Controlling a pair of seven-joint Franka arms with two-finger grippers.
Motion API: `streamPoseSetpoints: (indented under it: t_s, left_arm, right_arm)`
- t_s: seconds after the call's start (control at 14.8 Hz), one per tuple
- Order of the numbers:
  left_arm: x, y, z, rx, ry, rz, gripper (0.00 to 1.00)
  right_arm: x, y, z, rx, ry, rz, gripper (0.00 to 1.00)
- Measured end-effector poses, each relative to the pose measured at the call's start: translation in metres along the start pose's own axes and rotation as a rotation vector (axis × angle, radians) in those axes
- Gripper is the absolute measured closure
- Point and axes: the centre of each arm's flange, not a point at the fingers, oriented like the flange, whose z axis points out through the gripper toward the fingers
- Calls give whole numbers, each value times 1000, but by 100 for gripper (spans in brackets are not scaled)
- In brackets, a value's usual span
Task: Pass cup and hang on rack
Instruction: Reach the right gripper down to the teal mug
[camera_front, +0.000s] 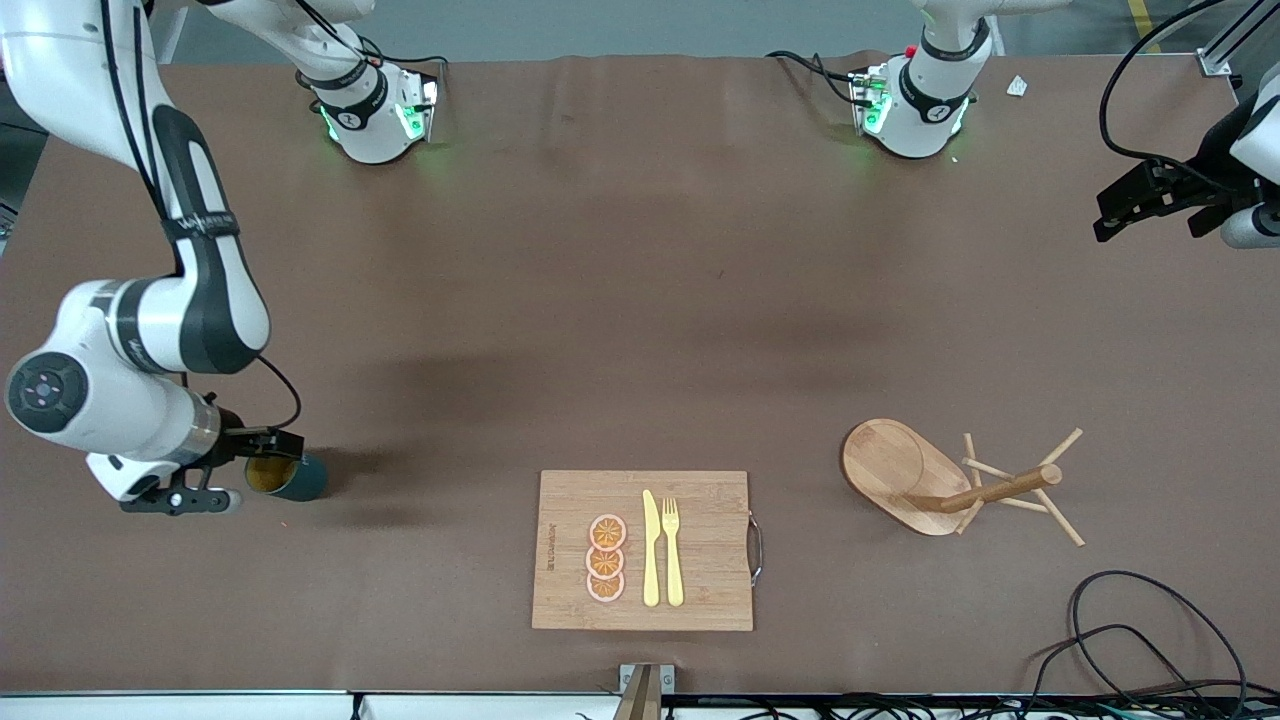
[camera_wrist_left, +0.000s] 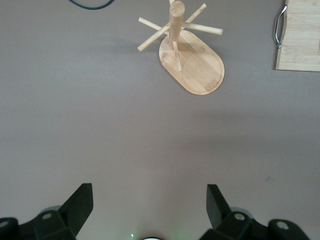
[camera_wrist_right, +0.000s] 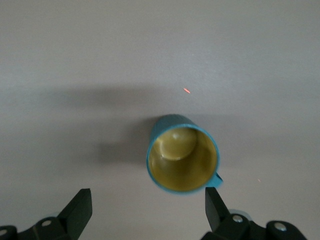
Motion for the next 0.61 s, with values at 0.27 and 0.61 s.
streamPoseSetpoints:
  t_s: [0.27, 0.61]
  left_arm:
    - [0, 0, 0, 0, -1, 0, 0]
    - [0, 0, 0, 0, -1, 0, 0]
  right_arm:
    - [6, -1, 49, -2, -5, -1, 1]
    - [5, 1, 74, -4, -33, 0, 46]
